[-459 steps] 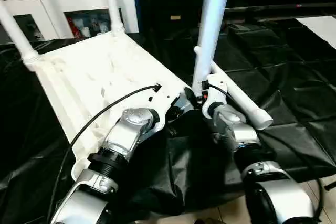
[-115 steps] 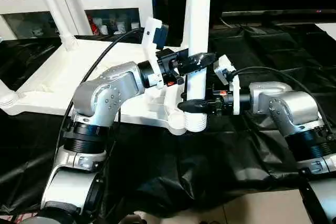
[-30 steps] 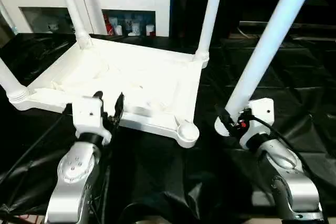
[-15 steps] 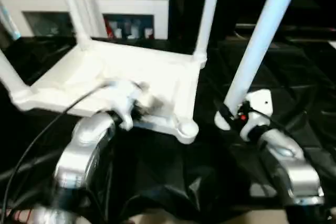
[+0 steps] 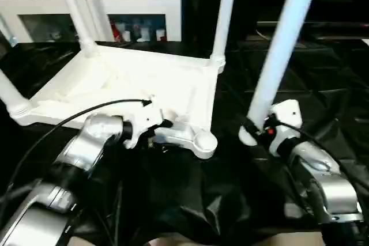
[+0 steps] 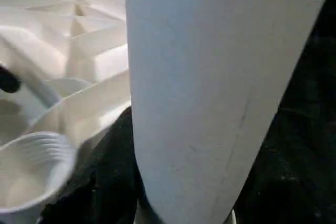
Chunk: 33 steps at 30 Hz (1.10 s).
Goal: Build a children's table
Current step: Rotate table base
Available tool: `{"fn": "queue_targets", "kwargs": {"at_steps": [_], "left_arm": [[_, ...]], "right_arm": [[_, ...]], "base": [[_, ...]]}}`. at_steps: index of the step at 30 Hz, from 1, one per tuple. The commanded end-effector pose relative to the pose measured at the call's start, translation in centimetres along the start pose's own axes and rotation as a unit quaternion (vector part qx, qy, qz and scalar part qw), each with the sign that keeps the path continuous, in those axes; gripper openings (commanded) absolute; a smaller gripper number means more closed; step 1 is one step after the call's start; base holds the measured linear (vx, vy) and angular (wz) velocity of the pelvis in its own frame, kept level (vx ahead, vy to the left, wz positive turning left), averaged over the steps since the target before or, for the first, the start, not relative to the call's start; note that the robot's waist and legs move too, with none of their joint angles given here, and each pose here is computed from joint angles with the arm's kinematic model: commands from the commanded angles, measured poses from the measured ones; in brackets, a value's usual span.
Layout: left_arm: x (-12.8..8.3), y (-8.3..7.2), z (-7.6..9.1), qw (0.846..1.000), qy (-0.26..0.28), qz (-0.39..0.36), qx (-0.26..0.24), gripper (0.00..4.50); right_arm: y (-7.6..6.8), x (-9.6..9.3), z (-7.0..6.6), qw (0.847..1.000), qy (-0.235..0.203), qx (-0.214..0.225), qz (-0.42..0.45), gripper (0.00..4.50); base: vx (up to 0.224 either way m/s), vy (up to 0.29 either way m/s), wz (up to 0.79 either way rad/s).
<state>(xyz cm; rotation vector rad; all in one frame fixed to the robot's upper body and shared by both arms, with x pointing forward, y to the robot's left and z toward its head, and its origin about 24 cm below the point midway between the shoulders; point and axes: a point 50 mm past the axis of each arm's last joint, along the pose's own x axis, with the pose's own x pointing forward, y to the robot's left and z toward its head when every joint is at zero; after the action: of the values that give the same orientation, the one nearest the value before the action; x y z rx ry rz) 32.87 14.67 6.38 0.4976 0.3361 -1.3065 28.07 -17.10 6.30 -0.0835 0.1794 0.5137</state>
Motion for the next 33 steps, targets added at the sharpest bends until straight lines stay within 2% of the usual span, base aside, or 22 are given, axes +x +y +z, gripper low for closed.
{"fn": "queue_targets", "kwargs": {"at_steps": [1,7,8,11,21,22,27,33], "left_arm": [[0.1,0.3,0.2,1.0,0.004,-0.023,0.005,2.84],[0.5,1.1,0.3,0.999,0.022,-0.034,0.008,2.48],[0.6,1.3,0.3,0.999,0.025,-0.033,0.009,2.26],[0.7,1.5,0.1,0.999,0.039,-0.037,0.008,2.03],[0.5,1.5,-1.0,0.996,0.078,-0.048,-0.002,1.36],[0.4,1.4,-1.2,0.996,0.08,-0.049,-0.004,1.16],[0.3,1.6,-1.1,0.995,0.08,-0.052,-0.005,0.78],[0.2,1.3,-1.3,0.991,0.094,-0.086,-0.042,0.44]], "right_arm": [[0.0,-0.1,0.4,1.0,-0.01,-0.01,0.003,1.89],[0.1,-0.1,0.3,1.0,-0.008,-0.012,0.009,1.89],[0.1,-0.1,0.3,1.0,-0.008,-0.012,0.009,1.89],[0.3,-0.1,0.3,1.0,-0.009,-0.011,0.011,1.89],[0.5,-0.1,0.1,1.0,-0.003,-0.017,0.015,1.89],[0.5,0.0,0.1,1.0,-0.004,-0.018,0.016,1.89],[0.5,0.3,0.3,1.0,-0.006,-0.02,0.019,1.89],[0.6,0.5,0.4,0.999,-0.006,-0.031,0.026,1.89]], "base": [[0.0,0.0,0.0],[0.0,0.0,0.0],[0.0,0.0,0.0],[0.0,0.0,0.0],[0.0,0.0,0.0],[0.0,0.0,0.0],[0.0,0.0,0.0],[0.0,0.0,0.0]]}}
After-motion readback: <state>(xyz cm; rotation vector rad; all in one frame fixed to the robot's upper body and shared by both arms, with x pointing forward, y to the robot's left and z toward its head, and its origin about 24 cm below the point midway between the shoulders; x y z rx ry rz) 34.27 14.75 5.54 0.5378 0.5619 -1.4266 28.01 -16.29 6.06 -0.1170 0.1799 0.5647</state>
